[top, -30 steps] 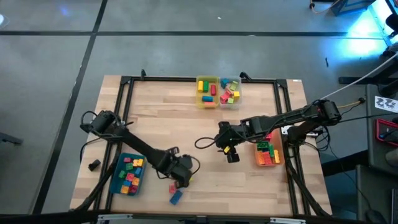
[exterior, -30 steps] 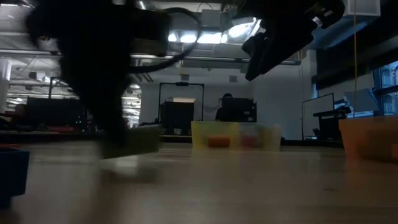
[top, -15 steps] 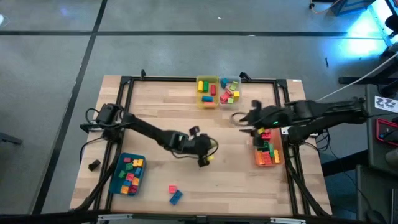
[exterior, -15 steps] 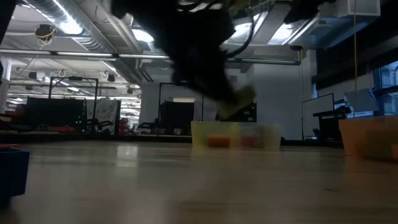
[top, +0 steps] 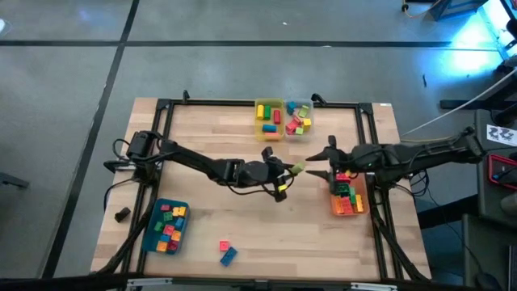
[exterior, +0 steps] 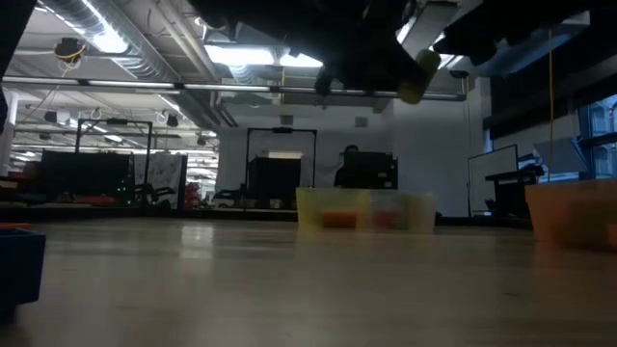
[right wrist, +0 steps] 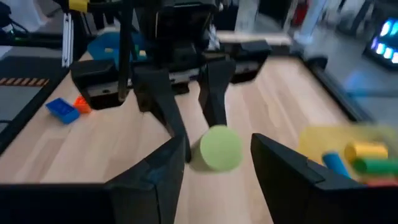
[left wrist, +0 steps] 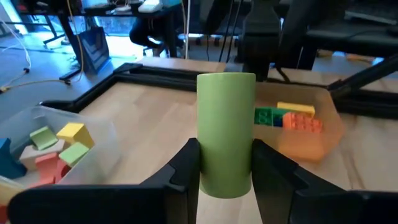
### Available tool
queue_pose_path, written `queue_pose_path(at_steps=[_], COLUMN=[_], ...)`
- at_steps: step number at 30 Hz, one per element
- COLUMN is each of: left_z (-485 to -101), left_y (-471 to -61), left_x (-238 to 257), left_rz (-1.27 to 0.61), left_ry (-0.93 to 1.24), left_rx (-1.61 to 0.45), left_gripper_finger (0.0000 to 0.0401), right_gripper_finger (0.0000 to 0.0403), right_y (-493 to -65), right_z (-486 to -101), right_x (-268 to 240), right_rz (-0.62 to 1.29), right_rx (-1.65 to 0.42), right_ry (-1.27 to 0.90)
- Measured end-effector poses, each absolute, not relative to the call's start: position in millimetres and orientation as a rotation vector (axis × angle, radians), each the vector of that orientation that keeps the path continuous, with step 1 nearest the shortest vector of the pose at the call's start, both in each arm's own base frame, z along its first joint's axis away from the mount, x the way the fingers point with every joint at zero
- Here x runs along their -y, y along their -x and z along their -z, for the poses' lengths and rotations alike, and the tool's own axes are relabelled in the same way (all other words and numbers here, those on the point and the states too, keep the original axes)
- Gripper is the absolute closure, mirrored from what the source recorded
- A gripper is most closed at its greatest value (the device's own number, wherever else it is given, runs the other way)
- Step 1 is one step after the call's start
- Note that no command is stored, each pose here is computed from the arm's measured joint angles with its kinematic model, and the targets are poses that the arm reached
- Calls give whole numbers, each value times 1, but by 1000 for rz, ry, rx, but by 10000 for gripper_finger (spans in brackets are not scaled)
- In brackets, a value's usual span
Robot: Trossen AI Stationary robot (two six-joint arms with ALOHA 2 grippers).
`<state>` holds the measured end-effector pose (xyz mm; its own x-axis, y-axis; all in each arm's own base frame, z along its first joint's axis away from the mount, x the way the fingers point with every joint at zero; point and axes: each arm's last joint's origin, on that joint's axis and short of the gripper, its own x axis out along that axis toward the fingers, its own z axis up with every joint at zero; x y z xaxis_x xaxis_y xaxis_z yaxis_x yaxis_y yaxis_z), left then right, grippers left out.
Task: Sort blocks by size
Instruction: Put the light green half circle block into the yellow bin
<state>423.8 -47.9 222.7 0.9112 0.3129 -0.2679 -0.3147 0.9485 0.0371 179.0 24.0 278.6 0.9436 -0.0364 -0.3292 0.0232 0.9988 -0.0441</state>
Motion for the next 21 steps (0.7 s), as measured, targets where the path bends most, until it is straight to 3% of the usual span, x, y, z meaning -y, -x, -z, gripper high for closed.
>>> queue_pose_path(at_steps=[7, 21], left_z=[-229, -248], left_y=[-425, -426], left_x=[49, 59], left_rz=[-326, -305], left_ry=[43, -96], left_rx=[-210, -49], left_gripper_finger=[305, 303], right_gripper_finger=[217, 217], right_y=[-184, -185], right_z=[-272, -287], right_x=[-25, -24], right_rz=[27, 72], right_rx=[-237, -91], right_ry=[104, 127])
